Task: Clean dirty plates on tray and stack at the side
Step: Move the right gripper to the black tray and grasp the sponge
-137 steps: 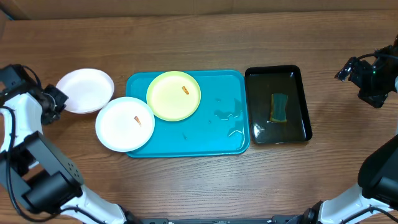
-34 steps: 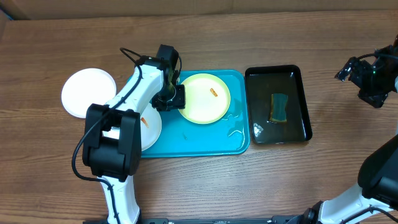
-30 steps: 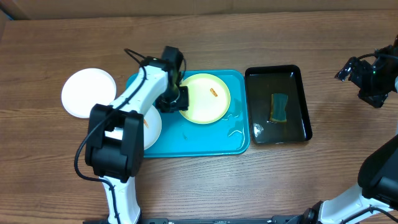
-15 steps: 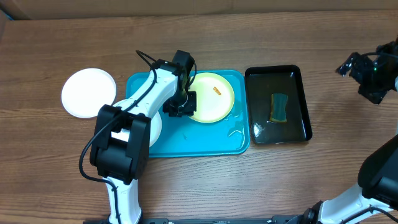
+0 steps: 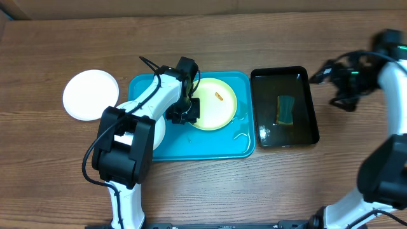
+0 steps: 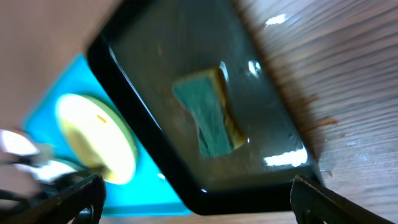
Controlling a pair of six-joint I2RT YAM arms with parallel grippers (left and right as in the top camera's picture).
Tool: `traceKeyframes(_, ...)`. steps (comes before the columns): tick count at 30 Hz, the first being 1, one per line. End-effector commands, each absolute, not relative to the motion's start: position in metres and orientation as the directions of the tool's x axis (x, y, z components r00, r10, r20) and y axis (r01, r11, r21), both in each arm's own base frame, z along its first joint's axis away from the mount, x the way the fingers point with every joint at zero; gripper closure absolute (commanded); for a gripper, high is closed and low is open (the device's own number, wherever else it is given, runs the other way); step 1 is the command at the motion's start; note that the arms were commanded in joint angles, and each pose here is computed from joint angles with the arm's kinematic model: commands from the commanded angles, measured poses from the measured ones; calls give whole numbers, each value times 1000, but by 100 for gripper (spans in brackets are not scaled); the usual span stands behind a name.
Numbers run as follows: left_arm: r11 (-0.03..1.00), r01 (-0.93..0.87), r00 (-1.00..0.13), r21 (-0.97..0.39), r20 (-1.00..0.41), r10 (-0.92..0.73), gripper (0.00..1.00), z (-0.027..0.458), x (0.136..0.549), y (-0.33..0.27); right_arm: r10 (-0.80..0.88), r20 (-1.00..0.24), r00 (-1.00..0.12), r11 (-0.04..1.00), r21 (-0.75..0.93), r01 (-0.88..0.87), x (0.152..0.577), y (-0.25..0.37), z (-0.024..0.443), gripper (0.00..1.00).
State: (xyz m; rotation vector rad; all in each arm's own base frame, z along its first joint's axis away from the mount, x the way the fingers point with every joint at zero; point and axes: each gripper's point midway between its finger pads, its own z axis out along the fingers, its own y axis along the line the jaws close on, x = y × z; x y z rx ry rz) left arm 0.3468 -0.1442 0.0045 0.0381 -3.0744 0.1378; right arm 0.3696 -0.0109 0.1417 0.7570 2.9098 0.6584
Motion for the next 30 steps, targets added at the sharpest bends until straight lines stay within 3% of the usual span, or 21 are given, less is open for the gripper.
traceKeyframes(1,1000,-16,-998,4,64,-16,71,-5,343,-128,353,-33,-935,918,206,339,365,0,135,3)
traceKeyframes(5,998,12,-999,54,46,10,79,-5,346,-118,222,-76,-972,975,36,220,362,21,129,0)
traceKeyframes(8,997,35,-998,69,46,32,83,-5,346,-115,156,-98,-983,988,3,157,364,41,124,0)
traceKeyframes(17,996,36,-998,77,56,32,74,-5,344,-114,137,-84,-987,991,0,137,356,50,81,0)
traceKeyframes(27,999,28,-994,-19,102,30,73,-4,334,-130,137,-129,-982,991,13,137,348,48,18,1)
traceKeyframes(29,999,28,-994,-25,106,30,73,-4,334,-131,137,-133,-982,991,17,136,344,48,8,14)
traceKeyframes(30,999,28,-994,-24,108,30,73,-4,333,-130,137,-131,-982,991,18,136,342,48,5,30)
